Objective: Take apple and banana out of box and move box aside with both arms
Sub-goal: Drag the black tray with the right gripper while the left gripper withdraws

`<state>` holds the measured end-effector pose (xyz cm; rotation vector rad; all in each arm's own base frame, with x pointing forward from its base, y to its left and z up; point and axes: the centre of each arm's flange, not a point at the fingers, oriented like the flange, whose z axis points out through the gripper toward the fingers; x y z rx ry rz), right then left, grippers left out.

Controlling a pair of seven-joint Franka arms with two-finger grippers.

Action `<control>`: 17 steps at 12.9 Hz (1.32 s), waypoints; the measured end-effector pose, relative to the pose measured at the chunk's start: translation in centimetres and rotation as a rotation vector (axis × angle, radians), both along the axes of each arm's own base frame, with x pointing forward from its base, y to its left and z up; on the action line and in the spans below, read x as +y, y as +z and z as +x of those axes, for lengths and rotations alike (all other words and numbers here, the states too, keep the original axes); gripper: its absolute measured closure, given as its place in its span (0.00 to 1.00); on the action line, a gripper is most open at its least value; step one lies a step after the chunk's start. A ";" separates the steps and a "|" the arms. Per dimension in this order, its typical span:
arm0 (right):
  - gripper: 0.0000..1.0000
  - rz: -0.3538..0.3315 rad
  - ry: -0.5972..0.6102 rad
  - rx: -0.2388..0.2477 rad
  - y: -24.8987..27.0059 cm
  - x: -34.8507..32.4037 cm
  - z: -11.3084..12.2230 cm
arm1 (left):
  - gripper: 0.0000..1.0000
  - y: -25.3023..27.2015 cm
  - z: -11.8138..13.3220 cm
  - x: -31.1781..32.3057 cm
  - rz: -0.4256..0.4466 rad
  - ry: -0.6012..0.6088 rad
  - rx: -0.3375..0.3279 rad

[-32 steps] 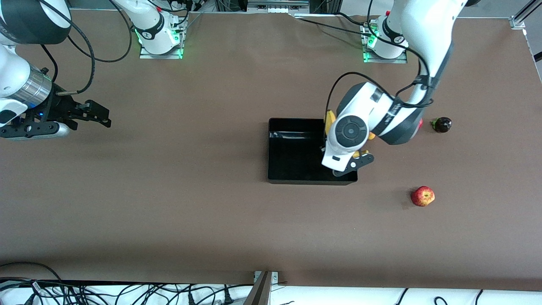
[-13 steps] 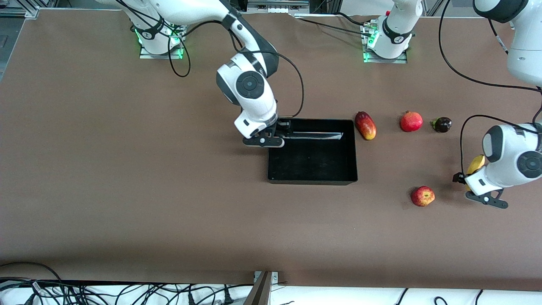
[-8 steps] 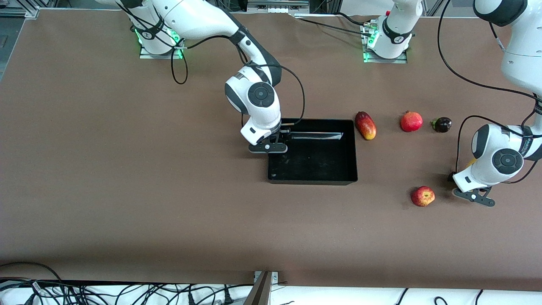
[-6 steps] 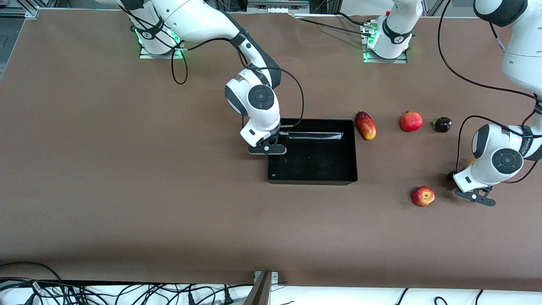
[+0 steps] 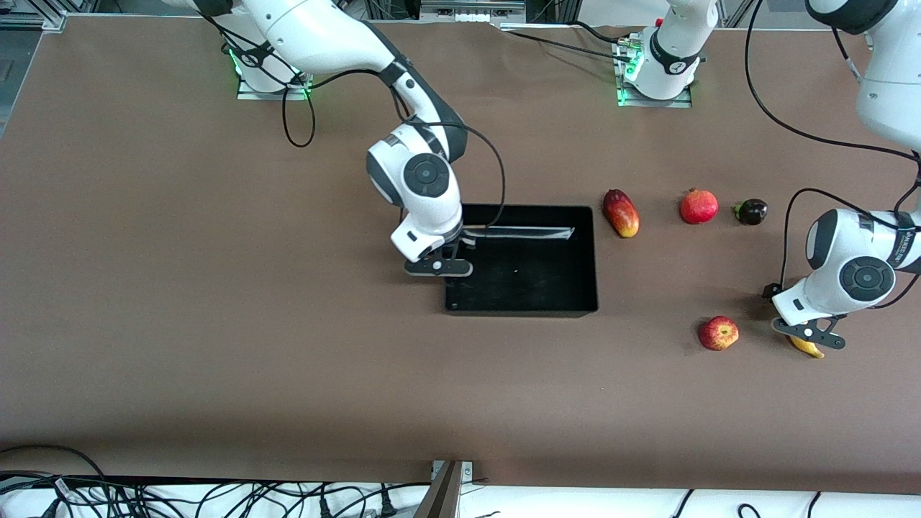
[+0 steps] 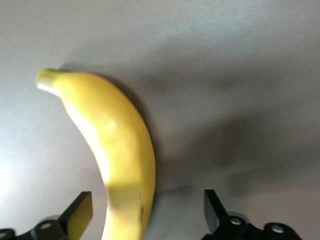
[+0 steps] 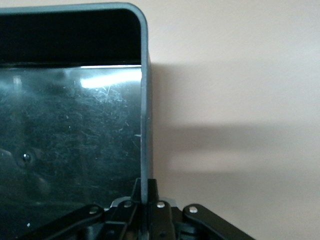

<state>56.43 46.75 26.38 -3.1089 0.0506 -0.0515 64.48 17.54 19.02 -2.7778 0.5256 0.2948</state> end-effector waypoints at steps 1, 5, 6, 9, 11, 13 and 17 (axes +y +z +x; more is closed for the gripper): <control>0.95 -0.010 0.008 0.020 1.7 -2.6 1.7 | 0.00 2.0 0.1 -1.1 0.000 0.016 0.025; 0.95 -0.004 0.095 0.132 9.2 -18.8 8.3 | 0.00 10.0 -0.1 -5.6 -0.118 0.149 0.051; 0.95 -0.007 0.097 0.147 10.3 -23.5 9.2 | 0.00 12.0 -0.2 -7.4 -0.157 0.200 0.042; 0.95 -0.041 0.110 0.172 10.1 -35.5 9.1 | 0.00 19.0 -0.4 -14.3 -0.232 0.378 -0.038; 0.95 -0.059 0.117 0.173 8.3 -41.3 7.8 | 0.00 23.2 -1.0 -18.9 -0.264 0.467 -0.097; 0.95 -0.079 0.125 0.152 5.3 -46.3 6.5 | 0.00 26.6 -1.8 -22.8 -0.284 0.551 -0.152; 0.95 -0.073 0.081 0.142 -0.4 -49.5 3.0 | 0.00 31.5 -2.7 -27.8 -0.357 0.758 -0.280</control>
